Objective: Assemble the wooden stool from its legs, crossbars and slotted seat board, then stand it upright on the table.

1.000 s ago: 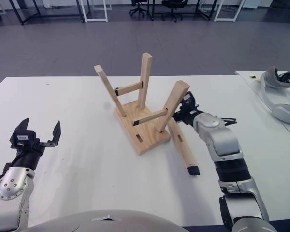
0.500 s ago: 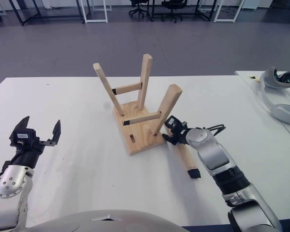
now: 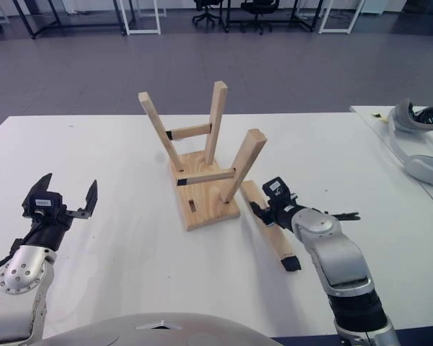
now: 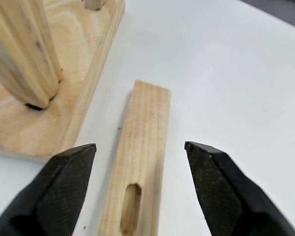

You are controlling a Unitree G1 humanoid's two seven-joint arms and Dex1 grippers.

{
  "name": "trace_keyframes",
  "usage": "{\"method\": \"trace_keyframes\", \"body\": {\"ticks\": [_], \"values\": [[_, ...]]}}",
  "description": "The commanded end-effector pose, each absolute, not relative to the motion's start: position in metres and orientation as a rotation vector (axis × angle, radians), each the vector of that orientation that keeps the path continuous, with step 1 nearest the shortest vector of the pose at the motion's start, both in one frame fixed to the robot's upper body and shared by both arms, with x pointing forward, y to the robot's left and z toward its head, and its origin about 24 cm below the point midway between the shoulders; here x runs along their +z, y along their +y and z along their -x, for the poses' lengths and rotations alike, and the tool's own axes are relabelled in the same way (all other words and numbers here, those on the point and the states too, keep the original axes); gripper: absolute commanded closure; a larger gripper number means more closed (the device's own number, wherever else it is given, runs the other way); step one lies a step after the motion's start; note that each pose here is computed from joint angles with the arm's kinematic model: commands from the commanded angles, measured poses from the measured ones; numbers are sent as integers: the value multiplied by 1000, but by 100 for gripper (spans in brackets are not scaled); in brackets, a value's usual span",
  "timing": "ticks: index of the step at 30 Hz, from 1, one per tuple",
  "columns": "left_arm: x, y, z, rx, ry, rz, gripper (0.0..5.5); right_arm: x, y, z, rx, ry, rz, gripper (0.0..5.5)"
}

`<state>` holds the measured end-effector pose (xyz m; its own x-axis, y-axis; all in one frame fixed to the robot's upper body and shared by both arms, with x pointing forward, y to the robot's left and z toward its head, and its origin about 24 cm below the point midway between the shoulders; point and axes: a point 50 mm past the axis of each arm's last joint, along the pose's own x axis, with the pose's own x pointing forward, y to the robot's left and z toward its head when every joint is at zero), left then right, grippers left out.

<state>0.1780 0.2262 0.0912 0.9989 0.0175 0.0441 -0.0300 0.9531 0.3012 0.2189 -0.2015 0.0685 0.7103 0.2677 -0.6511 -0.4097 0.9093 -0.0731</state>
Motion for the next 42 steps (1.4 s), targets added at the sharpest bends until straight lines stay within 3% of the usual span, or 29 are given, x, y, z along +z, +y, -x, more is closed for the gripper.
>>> {"method": "trace_keyframes", "body": {"ticks": [1, 6, 11, 13, 16, 20, 24, 28, 34, 40, 42], "values": [[90, 222, -178, 20, -33, -310, 64, 60, -207, -215, 331, 767, 204, 212], [91, 222, -180, 17, -38, -314, 64, 52, -210, -211, 346, 812, 278, 212], [106, 218, -188, 10, -84, -298, 64, 51, -207, -217, 345, 786, 299, 288], [124, 217, -194, 15, -141, -254, 64, 58, -207, -232, 297, 700, 275, 323], [157, 213, -203, -5, -233, -198, 64, 86, -208, -264, 206, 478, 244, 337], [215, 204, -215, -122, -397, -30, 64, 167, -207, -309, 99, 21, 244, 337], [277, 178, -250, -416, -498, 170, 64, 271, -172, -320, 209, -478, 395, 337], [315, 160, -266, -633, -519, 372, 64, 327, -135, -316, 363, -771, 478, 337], [326, 141, -256, -801, -486, 486, 64, 313, -75, -293, 708, -888, 549, 337], [331, 136, -251, -829, -501, 502, 64, 306, -63, -285, 822, -897, 512, 337], [335, 140, -248, -819, -535, 517, 99, 302, -63, -286, 829, -880, 514, 337]]}}
